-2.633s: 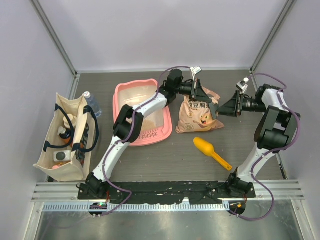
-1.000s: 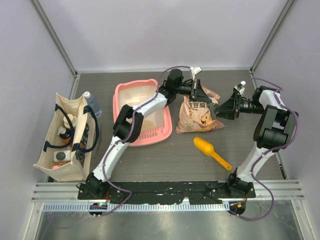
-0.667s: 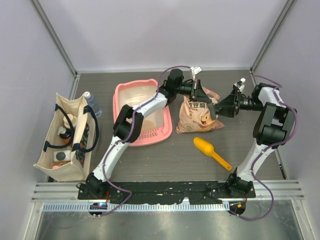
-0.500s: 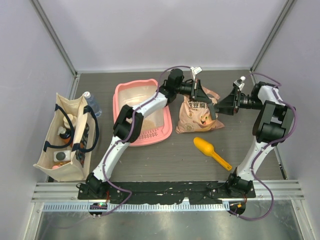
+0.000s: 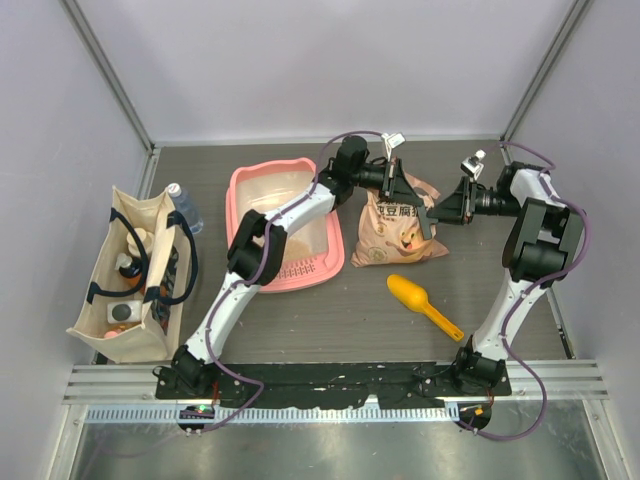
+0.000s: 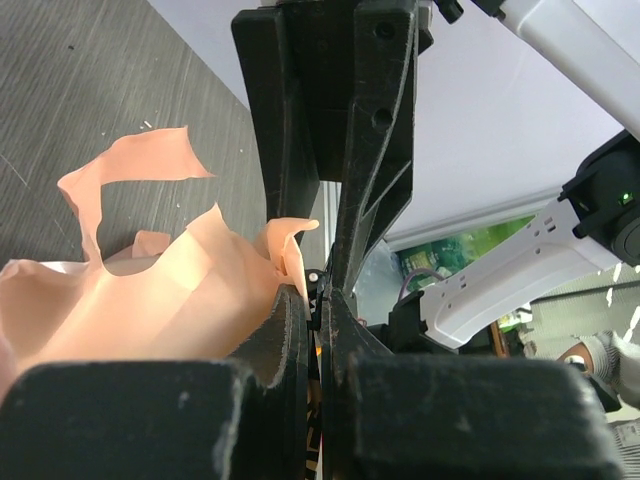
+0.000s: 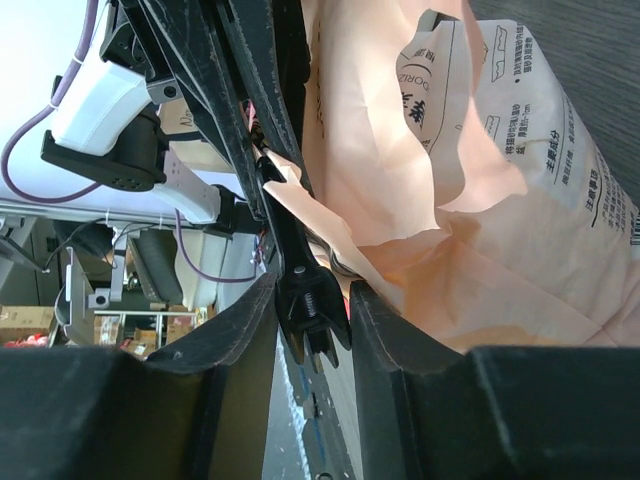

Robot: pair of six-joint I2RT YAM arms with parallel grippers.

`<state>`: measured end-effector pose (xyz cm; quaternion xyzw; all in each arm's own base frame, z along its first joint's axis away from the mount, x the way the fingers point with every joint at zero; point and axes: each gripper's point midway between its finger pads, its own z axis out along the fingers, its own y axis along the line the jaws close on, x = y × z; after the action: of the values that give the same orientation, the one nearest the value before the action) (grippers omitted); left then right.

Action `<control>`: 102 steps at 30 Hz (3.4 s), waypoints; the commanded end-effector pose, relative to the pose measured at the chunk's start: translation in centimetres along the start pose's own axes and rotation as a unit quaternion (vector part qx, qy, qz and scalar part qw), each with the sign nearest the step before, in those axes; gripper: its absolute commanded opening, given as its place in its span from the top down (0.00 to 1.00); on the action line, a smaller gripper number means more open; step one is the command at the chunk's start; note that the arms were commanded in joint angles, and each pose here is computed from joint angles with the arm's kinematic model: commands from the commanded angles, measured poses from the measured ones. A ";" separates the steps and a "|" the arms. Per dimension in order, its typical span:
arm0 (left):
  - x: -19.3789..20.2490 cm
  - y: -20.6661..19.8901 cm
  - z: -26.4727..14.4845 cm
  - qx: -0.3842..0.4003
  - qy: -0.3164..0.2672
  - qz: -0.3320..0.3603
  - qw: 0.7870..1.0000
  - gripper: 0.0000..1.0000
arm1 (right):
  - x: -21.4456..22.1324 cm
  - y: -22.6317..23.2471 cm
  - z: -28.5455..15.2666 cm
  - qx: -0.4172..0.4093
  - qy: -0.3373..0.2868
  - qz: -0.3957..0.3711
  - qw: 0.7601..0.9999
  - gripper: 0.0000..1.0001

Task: Fill the litter box with clean litter
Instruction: Pick up the clamp at the center of the board.

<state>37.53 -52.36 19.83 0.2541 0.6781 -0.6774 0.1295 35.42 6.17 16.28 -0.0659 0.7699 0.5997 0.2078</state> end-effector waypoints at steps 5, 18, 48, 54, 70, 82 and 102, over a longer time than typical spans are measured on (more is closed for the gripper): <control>-0.3 -1.2 0.2 0.016 0.007 0.021 1.000 1.00 | 0.7 3.0 0.0 -0.012 0.006 0.025 1.000 0.67; -0.4 -1.0 0.0 0.013 0.007 0.018 1.000 1.00 | 1.3 2.9 0.6 -0.006 0.025 0.033 0.999 0.59; -0.1 0.2 1.1 -0.002 0.002 0.068 0.998 0.63 | -5.8 7.0 -4.4 0.016 -0.067 -0.068 0.995 0.99; -0.1 1.7 1.3 -0.026 -0.006 0.086 0.996 0.68 | -7.2 6.6 -4.8 0.038 -0.062 -0.103 0.992 0.99; -0.4 -2.5 2.0 0.041 0.007 0.139 0.989 0.53 | -6.2 7.7 -0.1 -0.011 -0.029 -0.152 0.988 0.99; 0.9 -3.1 1.4 0.059 0.040 0.113 0.991 0.57 | -8.1 6.3 -0.2 -0.033 -0.036 -0.147 0.988 0.99; -8.5 -5.9 -1.4 -0.056 -0.095 0.258 0.960 0.27 | -14.1 11.2 -1.3 -0.007 -0.052 -0.279 0.959 0.99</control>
<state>40.71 -53.91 22.76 0.3284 0.6449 -0.6245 0.2938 44.05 6.40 28.24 -0.2307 0.7098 0.5500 0.3748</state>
